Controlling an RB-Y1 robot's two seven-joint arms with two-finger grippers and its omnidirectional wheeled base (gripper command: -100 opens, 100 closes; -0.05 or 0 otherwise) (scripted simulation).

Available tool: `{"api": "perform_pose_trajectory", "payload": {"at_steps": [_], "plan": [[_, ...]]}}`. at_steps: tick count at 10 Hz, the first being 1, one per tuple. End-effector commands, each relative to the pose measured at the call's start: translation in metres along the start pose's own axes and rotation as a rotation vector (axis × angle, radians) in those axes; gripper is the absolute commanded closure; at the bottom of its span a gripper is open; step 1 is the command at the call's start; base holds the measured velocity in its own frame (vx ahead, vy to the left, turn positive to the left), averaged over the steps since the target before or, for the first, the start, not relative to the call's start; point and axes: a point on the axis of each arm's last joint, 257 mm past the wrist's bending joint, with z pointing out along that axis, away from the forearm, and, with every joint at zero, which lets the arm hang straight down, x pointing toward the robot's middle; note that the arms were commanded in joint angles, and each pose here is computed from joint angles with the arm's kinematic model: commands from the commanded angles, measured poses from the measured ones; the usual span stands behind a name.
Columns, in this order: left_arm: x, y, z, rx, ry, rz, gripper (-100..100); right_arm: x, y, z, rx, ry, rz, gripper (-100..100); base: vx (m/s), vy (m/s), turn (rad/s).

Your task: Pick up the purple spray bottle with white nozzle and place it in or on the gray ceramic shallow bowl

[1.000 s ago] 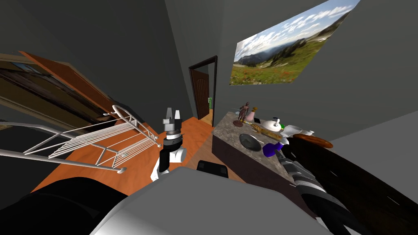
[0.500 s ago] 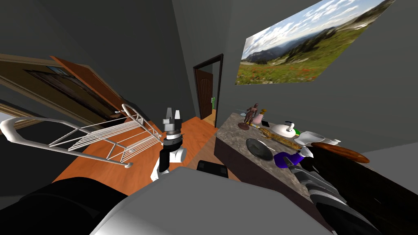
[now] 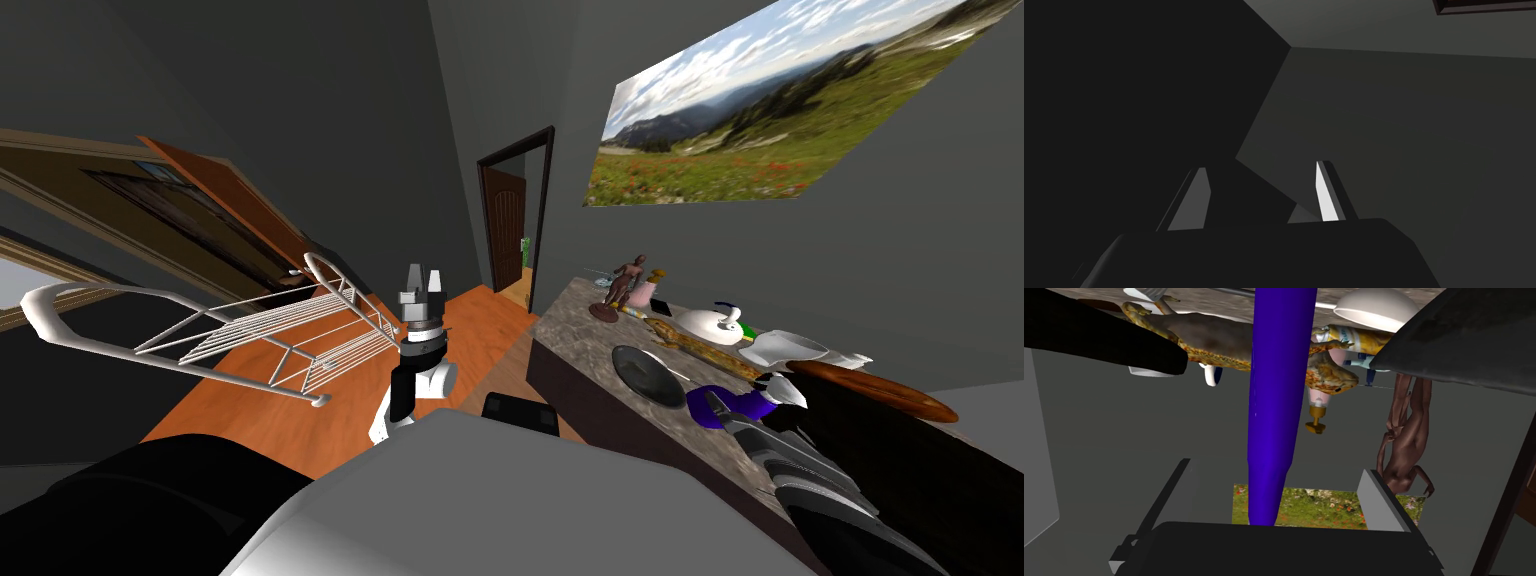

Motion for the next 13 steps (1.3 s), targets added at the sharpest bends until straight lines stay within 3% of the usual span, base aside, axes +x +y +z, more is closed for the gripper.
{"api": "perform_pose_trajectory", "payload": {"at_steps": [1, 5, 6, 7, 8, 9, 13], "plan": [[0.000, 0.000, 0.000, 0.000, 0.000, 0.000, 0, 0.000, 0.000, 0.000, 0.000, 0.000, 0.000, 100, 0.000, 0.000, 0.000], [0.000, 0.000, 0.000, 0.000, 0.000, 0.000, 0, -0.001, 0.000, 0.000, 0.000, -0.002, -0.001, 100, 0.000, -0.001, -0.004], [0.000, 0.000, 0.000, 0.000, 0.000, 0.000, 0, -0.001, 0.000, 0.000, 0.000, -0.002, -0.001, 0, 0.000, 0.000, 0.000], [0.000, 0.000, 0.000, 0.000, 0.000, 0.000, 0, -0.001, 0.000, 0.000, 0.000, -0.002, -0.001, 100, 0.000, 0.000, 0.000], [0.000, 0.000, 0.000, 0.000, 0.000, 0.000, 0, -0.001, 0.000, 0.000, 0.000, -0.002, -0.001, 0, 0.000, 0.000, 0.000], [0.000, 0.000, 0.000, 0.000, 0.000, 0.000, 0, -0.004, 0.000, -0.008, 0.007, -0.002, 0.003, 100, -0.047, 0.074, 0.019], [0.000, 0.000, 0.000, 0.000, 0.000, 0.000, 0, -0.015, -0.001, -0.026, 0.022, -0.010, 0.007, 100, -0.113, 0.143, -0.006]]}}
